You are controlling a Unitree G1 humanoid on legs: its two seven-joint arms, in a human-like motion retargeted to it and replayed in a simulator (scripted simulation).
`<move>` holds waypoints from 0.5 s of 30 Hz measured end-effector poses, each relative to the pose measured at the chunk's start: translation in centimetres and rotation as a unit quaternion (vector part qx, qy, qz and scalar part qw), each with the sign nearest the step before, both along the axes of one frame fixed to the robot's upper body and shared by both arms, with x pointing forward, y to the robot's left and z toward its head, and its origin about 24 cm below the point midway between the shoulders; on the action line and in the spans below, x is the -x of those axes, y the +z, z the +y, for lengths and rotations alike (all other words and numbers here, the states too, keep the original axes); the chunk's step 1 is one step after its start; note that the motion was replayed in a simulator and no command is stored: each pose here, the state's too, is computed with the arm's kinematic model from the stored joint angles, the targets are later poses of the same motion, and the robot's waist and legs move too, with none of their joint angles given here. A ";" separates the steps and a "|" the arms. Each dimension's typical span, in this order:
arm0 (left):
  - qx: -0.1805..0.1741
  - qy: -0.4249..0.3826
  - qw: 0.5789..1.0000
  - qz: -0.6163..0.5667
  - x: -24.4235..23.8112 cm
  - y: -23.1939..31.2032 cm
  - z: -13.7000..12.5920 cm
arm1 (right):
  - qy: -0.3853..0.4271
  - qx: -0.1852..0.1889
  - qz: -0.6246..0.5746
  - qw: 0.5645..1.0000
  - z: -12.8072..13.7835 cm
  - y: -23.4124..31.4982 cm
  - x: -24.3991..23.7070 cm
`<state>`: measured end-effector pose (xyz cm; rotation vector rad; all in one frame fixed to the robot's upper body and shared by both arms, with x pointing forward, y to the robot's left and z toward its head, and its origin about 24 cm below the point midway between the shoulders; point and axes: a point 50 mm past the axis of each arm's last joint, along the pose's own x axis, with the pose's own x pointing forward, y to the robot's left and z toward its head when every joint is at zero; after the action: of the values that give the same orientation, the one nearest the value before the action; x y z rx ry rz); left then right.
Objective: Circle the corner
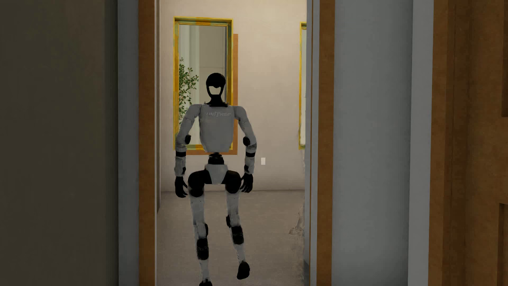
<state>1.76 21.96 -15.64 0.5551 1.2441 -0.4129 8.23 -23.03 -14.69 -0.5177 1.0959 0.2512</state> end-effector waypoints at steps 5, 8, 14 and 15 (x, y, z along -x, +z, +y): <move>-0.010 -0.001 1.000 -0.003 -0.1 0.2 0.8 | -0.010 -0.005 0.005 1.000 0.1 0.0 1.1; -0.014 -0.004 1.000 -0.015 -1.2 0.3 1.2 | -0.005 0.000 0.040 0.999 0.1 -0.6 3.0; 0.010 -0.022 0.999 -0.044 -3.3 0.4 -0.6 | 0.010 0.012 0.102 0.995 -0.2 -1.2 6.5; 0.019 -0.025 0.998 -0.049 -3.5 0.4 -1.2 | 0.007 0.013 0.109 0.994 -0.2 -1.3 7.1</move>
<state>5.24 20.76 -15.24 0.5682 1.1285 -0.4467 1.17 -23.26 -15.95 -0.5298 1.3095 0.3112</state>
